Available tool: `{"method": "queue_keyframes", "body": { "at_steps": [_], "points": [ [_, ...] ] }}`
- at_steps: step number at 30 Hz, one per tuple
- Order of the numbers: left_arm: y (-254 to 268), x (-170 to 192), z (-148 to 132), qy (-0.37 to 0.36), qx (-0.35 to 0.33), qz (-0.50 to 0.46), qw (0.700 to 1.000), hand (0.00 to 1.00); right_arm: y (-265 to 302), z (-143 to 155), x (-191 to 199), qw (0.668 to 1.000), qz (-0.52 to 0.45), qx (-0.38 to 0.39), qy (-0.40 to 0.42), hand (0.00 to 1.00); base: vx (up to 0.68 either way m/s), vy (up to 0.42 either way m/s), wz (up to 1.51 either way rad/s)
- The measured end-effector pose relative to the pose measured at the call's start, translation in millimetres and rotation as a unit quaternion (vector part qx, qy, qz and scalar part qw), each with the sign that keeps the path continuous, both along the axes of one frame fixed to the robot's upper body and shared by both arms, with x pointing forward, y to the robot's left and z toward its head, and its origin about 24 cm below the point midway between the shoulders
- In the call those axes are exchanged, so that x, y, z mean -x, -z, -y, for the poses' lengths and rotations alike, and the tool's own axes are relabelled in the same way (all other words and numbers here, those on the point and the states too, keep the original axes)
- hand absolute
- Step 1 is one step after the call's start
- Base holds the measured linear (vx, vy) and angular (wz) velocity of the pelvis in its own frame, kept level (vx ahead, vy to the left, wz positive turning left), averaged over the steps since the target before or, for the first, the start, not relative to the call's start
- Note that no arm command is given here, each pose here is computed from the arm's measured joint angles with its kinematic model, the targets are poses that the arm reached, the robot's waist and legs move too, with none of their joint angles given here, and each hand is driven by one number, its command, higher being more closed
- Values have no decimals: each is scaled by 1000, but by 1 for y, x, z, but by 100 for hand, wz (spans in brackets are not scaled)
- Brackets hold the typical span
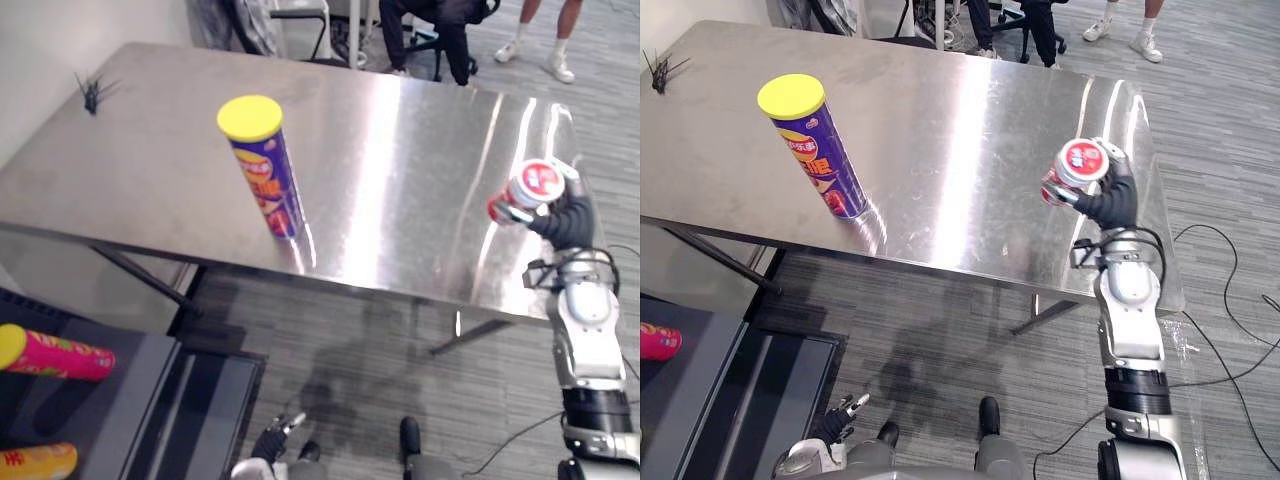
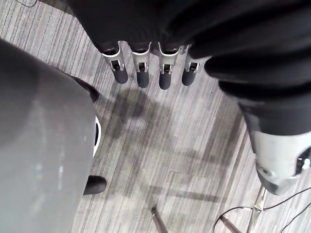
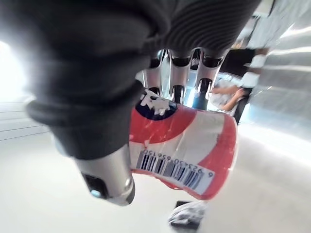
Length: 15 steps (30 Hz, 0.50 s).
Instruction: Put the gum and the chips on the shelf.
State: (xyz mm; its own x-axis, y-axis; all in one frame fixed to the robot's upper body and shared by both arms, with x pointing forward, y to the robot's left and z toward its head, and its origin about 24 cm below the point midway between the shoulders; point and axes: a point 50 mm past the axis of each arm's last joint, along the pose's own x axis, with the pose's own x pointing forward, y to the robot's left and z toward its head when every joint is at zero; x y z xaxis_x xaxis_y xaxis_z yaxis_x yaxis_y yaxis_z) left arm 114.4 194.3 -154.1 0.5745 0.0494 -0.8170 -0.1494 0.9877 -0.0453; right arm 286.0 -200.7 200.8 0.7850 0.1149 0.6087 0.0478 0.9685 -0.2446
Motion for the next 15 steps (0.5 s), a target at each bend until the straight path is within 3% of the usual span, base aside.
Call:
{"method": "queue_keyframes", "body": {
  "at_steps": [3,8,11,15],
  "points": [
    [0,2,-1,-11,2,-1,1000,0,-16,-37,7,995,38,33,-90,100,-26,-3,0],
    [3,10,-1,-26,7,-9,1000,0,-12,-73,19,976,32,48,-208,100,-28,-1,7],
    [4,15,-1,-37,10,-15,999,0,19,-96,35,954,-28,11,-300,100,-19,-1,8],
    [5,17,-1,-37,11,-19,999,0,66,-112,56,932,-123,6,-340,100,-62,8,6]
  ]
}}
